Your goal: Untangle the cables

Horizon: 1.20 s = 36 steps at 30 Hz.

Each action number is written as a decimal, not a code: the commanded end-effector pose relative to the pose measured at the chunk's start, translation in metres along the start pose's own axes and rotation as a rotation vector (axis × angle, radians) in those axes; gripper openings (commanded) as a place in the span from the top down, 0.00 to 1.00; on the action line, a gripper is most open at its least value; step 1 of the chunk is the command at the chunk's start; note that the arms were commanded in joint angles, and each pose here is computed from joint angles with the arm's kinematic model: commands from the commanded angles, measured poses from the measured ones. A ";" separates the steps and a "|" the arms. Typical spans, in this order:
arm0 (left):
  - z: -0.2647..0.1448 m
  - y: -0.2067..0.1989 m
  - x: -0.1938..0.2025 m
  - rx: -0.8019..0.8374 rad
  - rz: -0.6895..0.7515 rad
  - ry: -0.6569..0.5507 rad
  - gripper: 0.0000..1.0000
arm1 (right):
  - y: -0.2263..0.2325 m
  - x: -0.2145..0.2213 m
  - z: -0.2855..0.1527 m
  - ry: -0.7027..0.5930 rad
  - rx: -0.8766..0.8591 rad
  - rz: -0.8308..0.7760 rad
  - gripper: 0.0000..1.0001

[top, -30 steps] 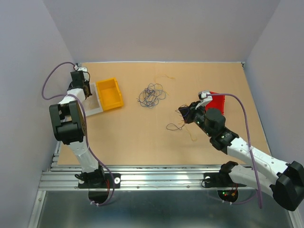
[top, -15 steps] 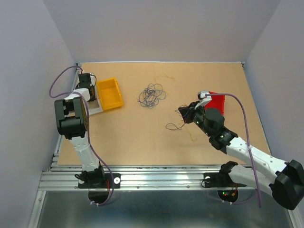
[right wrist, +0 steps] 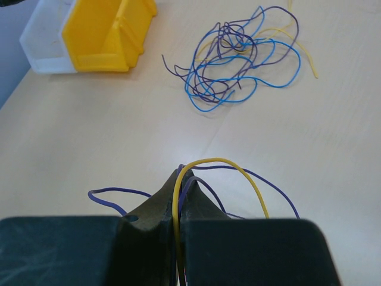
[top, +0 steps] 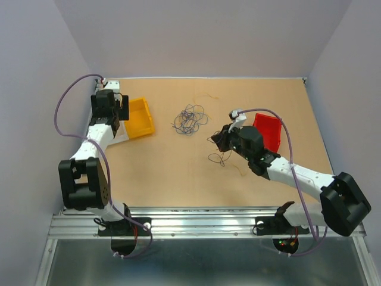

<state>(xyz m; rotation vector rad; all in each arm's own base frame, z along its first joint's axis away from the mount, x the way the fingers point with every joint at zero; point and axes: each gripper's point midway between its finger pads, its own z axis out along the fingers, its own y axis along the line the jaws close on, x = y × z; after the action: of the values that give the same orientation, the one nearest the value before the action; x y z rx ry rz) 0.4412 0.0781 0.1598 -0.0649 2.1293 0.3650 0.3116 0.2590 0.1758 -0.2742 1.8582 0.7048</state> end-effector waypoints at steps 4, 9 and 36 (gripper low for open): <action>-0.095 -0.045 -0.062 0.203 0.053 -0.328 0.02 | 0.047 -0.046 0.026 -0.100 -0.188 0.030 1.00; -0.202 -0.115 -0.076 0.689 0.178 -0.590 0.05 | 0.049 -0.036 0.049 -0.061 -0.200 0.063 1.00; -0.218 -0.293 -0.045 0.999 0.411 -0.803 0.72 | 0.079 -0.037 0.048 -0.061 -0.326 0.065 0.99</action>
<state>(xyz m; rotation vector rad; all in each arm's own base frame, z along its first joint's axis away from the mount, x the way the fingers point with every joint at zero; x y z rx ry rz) 0.3235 -0.2706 0.2021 1.0507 1.3809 -0.5034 0.3244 0.3290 0.1746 -0.3716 1.8478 0.9762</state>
